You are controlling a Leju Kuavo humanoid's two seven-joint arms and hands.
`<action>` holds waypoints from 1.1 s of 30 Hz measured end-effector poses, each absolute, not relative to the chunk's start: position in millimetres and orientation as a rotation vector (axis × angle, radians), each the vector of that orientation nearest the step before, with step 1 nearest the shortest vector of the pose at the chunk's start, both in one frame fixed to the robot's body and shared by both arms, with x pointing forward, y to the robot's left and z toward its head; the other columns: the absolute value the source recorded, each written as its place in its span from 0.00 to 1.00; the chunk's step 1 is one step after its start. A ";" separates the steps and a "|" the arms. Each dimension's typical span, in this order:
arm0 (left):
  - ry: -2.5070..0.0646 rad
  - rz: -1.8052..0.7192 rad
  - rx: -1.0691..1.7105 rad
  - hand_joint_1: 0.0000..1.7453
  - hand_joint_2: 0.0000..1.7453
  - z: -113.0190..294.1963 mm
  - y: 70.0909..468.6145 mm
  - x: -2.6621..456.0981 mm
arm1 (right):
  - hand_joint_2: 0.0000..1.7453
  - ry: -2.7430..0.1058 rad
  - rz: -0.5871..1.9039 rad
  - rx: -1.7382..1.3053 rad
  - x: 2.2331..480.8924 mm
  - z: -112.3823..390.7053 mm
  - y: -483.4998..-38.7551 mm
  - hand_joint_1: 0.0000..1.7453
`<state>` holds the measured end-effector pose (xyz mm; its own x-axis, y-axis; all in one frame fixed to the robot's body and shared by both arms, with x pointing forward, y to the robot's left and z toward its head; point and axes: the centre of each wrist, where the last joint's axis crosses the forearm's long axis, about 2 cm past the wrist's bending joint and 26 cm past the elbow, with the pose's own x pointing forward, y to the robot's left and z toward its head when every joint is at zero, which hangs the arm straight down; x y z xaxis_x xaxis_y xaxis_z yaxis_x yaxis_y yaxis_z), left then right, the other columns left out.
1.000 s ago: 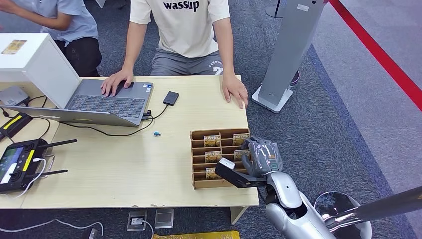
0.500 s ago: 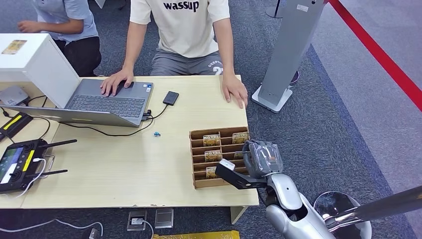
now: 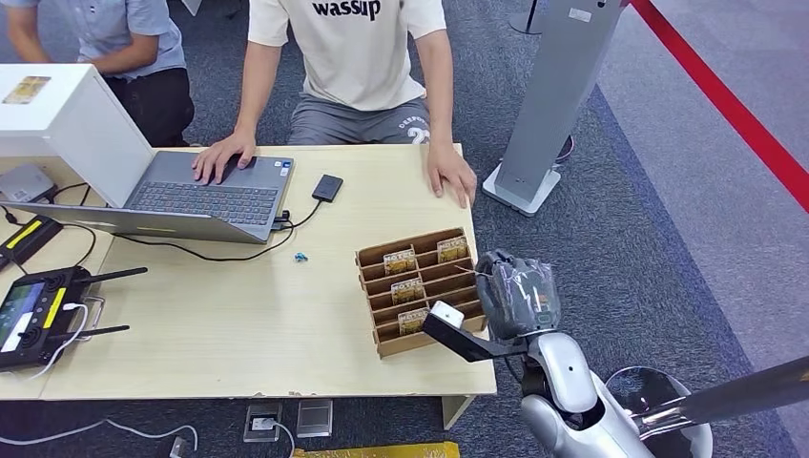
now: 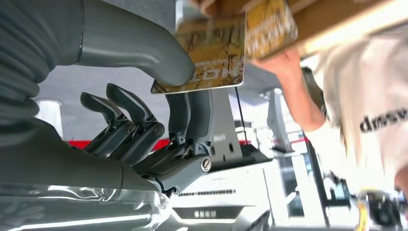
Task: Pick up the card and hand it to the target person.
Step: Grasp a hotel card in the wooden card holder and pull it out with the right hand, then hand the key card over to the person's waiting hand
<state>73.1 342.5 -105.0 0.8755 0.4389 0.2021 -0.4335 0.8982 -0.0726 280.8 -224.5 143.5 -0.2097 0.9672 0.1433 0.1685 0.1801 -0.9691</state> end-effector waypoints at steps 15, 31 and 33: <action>-0.237 0.416 -0.046 0.00 0.00 -105.0 341.9 73.4 | 1.00 -1.878 0.950 -1.292 302.7 203.9 -238.7 1.00; -0.236 0.333 -0.058 0.00 0.00 -104.9 339.6 74.7 | 1.00 -2.123 0.939 -1.579 379.7 286.1 -225.3 1.00; -0.236 0.329 -0.061 0.00 0.00 -104.9 339.4 74.7 | 1.00 -2.098 0.972 -1.584 386.6 283.5 -223.8 1.00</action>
